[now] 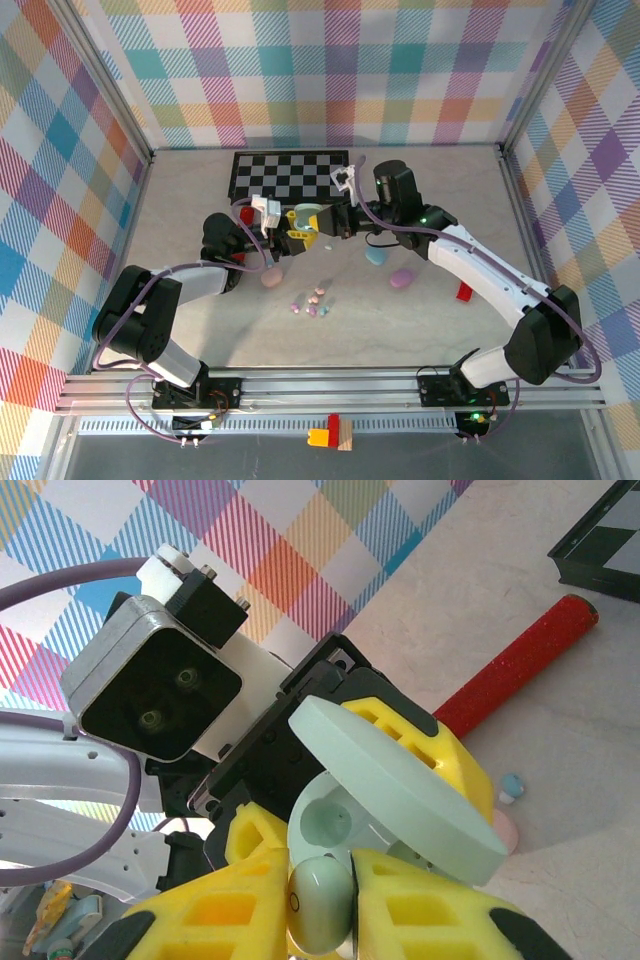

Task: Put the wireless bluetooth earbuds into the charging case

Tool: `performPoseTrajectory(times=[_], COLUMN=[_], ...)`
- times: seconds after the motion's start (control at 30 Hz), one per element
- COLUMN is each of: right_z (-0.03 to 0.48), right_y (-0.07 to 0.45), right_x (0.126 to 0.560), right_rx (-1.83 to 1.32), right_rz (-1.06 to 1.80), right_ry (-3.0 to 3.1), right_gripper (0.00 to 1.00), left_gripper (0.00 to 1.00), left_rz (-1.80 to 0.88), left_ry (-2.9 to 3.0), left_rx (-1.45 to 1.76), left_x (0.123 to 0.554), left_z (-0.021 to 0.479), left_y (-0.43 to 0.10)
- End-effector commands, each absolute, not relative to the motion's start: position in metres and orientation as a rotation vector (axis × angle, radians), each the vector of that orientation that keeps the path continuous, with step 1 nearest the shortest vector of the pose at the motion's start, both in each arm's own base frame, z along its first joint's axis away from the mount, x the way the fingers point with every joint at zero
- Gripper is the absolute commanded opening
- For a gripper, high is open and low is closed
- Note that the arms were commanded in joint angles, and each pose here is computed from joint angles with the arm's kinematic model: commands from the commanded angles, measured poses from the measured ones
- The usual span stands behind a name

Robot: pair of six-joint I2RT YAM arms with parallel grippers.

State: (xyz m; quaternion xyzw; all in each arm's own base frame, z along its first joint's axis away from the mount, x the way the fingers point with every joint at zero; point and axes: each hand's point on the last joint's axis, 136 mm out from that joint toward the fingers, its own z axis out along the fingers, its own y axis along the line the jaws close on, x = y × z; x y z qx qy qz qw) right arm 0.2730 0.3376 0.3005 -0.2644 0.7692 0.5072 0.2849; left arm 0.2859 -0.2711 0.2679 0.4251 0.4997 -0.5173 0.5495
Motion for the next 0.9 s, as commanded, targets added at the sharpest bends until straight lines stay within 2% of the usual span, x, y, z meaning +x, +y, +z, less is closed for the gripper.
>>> performPoseTrajectory(times=[0.0,0.33,0.63,0.87], right_z=[0.308,0.295,0.287,0.291], right_y=[0.342,0.341,0.337,0.329], right_x=[0.275,0.283,0.287,0.29], right_rx=[-0.748,-0.736,-0.71,-0.676], right_rz=[1.33,1.277,1.23,1.176], right_ry=[2.017,2.043,2.062,2.054], right_gripper=[0.19,0.19,0.28,0.3], left_gripper=[0.33,0.33,0.33,0.33], left_rz=[-1.207,-1.214,-1.221,-1.222], left_ry=[1.08,1.074,1.076,1.084], left_rx=[1.065,1.07,1.068,1.062], left_x=[0.276,0.275,0.275,0.278], left_z=[0.287,0.29,0.292,0.289], left_y=[-0.273,-0.273,-0.273,-0.274])
